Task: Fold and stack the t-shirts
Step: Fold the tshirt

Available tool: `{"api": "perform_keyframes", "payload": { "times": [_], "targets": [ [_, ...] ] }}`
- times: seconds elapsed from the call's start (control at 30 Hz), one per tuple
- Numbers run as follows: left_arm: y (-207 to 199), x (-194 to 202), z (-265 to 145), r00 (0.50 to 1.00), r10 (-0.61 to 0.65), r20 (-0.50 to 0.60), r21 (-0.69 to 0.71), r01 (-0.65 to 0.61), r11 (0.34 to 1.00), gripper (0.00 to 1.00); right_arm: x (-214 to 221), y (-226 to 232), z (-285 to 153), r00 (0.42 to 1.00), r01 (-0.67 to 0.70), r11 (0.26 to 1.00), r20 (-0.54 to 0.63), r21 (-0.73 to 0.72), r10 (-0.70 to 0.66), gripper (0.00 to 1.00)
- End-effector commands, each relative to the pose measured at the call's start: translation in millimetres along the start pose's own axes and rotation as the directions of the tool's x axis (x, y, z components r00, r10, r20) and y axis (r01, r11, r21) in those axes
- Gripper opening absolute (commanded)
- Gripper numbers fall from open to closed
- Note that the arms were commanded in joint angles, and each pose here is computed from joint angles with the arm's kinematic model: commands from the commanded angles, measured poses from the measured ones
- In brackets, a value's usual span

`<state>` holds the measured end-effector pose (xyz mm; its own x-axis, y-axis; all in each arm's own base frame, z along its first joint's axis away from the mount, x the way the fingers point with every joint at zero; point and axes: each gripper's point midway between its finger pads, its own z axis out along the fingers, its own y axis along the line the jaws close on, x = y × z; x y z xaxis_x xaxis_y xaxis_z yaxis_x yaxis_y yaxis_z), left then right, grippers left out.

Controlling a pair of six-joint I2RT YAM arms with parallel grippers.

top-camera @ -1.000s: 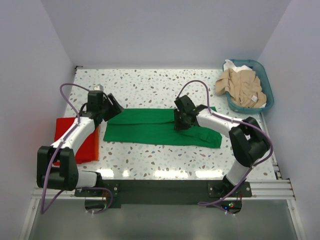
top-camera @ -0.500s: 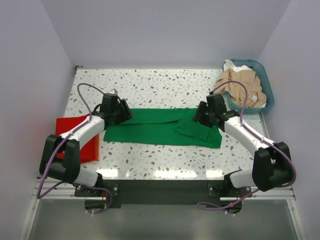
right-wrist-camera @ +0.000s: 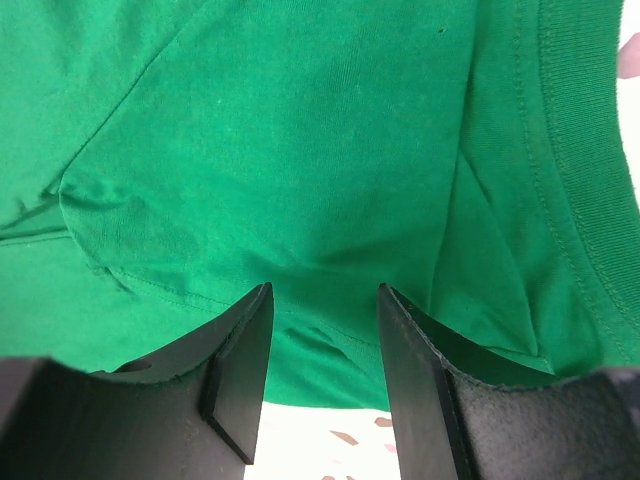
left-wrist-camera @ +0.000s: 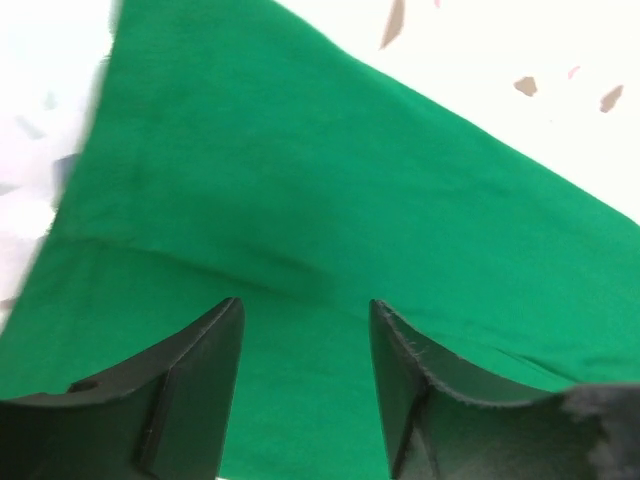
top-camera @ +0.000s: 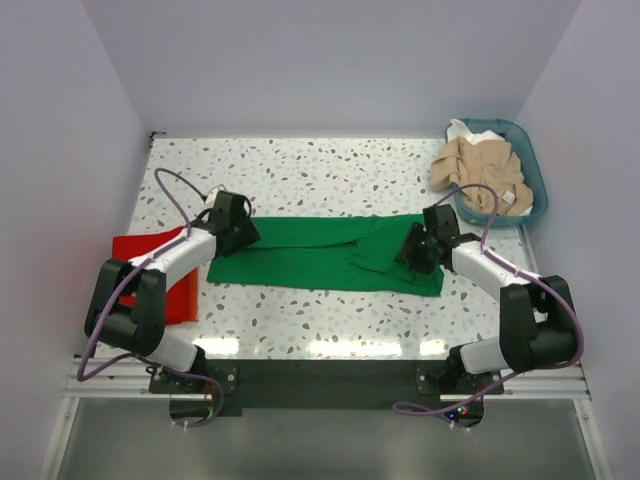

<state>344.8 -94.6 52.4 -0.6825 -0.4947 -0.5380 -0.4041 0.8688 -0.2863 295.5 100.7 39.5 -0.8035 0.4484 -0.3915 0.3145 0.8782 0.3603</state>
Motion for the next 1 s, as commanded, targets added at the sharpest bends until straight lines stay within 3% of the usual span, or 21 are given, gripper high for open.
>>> {"api": "perform_keyframes", "payload": {
  "times": [0.0,0.23,0.67,0.87,0.97],
  "targets": [
    [21,-18,-8,0.993,-0.063,0.096,-0.127,0.075,0.989,0.62,-8,10,-1,1.000,-0.003,0.999,0.029,-0.054,0.004,0.50],
    [40,-22,-2,0.985,-0.127,0.114,-0.205,0.148,0.967,0.65,-13,9,-7,0.999,-0.001,0.998,0.045,-0.063,0.004,0.50],
    [53,-28,18,0.981,-0.167,0.098,-0.271,0.187,0.944,0.59,-22,0,-18,0.998,-0.027,0.995,0.055,-0.092,0.032,0.50],
    [56,-29,24,0.979,-0.179,0.097,-0.276,0.199,0.940,0.46,-29,-17,-17,0.995,-0.073,0.995,0.064,-0.070,0.078,0.51],
    [54,-35,25,0.978,-0.179,0.110,-0.269,0.202,0.942,0.35,-37,-21,-15,0.992,-0.101,0.992,0.074,-0.074,0.107,0.51]
  ]
}}
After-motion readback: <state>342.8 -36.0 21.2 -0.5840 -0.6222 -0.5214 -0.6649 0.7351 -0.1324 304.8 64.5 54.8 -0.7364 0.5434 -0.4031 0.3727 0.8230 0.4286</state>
